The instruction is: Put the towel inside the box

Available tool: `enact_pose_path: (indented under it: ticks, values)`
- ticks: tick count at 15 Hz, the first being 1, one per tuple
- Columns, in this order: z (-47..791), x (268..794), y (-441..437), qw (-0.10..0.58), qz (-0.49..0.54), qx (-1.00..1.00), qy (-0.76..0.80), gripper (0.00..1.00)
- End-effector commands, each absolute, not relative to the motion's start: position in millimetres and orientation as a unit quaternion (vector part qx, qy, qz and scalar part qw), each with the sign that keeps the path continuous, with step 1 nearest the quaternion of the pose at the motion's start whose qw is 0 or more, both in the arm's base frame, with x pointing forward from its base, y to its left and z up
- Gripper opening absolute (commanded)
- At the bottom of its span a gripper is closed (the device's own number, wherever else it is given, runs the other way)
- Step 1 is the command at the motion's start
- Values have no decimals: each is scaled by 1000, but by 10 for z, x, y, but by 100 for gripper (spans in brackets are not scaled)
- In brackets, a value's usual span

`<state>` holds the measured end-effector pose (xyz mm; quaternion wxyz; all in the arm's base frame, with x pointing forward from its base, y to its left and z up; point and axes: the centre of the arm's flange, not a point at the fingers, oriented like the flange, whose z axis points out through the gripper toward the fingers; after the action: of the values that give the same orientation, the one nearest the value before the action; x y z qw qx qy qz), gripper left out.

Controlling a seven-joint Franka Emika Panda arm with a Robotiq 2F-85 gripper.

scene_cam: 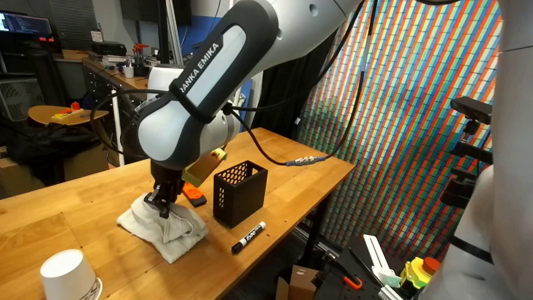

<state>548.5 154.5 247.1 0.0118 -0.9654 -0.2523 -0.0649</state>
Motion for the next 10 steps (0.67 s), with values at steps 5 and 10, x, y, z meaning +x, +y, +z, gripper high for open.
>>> enact_pose_path:
  ticks: [5, 10]
  values:
    - [3518, 5458, 1072, -15, -134, -975, -175, 6]
    - [4108, 5467, 544, -53, -181, -974, -123, 6]
